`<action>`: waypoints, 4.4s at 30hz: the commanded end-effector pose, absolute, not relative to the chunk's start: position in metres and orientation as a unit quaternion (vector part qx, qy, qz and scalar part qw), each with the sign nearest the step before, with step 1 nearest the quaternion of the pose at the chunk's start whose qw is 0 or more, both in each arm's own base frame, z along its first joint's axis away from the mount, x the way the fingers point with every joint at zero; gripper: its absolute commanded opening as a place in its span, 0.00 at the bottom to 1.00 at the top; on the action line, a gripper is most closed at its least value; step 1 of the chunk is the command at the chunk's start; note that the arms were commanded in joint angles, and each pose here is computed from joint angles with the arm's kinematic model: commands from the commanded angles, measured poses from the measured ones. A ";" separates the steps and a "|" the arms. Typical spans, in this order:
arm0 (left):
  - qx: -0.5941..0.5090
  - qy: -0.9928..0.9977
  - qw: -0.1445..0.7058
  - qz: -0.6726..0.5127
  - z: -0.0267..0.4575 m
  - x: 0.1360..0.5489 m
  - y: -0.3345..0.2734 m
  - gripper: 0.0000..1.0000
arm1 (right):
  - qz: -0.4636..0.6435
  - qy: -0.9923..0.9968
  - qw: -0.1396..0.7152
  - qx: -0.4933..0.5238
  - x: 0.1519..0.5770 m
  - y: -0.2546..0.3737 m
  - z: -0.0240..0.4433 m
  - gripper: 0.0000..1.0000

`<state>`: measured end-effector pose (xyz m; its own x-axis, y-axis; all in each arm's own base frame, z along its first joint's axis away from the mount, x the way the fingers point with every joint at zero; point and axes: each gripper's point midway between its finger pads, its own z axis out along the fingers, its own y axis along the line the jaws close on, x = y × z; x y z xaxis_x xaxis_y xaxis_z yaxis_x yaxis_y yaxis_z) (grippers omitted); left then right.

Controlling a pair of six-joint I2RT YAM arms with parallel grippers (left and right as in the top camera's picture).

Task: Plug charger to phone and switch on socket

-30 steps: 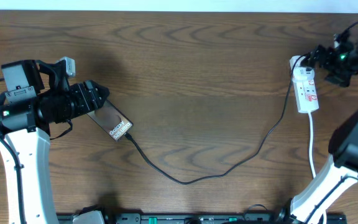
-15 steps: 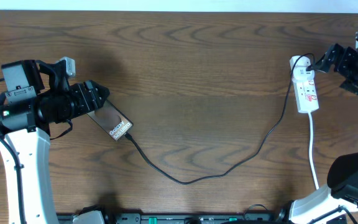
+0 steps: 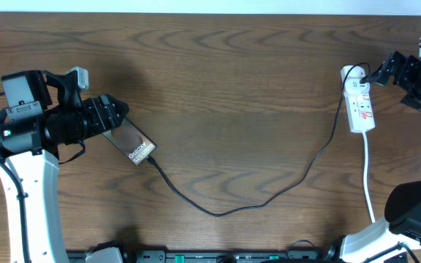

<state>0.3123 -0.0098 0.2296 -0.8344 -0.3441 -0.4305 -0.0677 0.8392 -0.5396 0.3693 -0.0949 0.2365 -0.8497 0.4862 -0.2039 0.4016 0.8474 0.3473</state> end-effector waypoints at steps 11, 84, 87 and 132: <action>-0.105 0.923 0.266 -0.256 0.229 0.312 -0.010 0.73 | 0.142 0.949 0.156 0.236 0.368 -0.096 0.246 0.99; 0.061 0.747 0.651 -0.122 0.144 0.239 -0.043 0.73 | 0.142 0.949 0.156 0.236 0.368 -0.096 0.246 0.99; 0.061 0.747 0.651 -0.122 0.144 0.239 -0.043 0.73 | 0.142 0.949 0.156 0.236 0.368 -0.096 0.246 0.99; 0.061 0.747 0.651 -0.122 0.144 0.239 -0.043 0.73 | 0.115 0.878 0.459 0.069 0.363 -0.023 0.263 0.99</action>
<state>0.2403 -0.0406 0.1588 -0.1016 -0.0844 -0.9912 0.2408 0.9647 -0.1069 0.3771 -0.0358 0.2898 -0.5597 0.2565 -0.7880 0.0443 0.9588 0.2806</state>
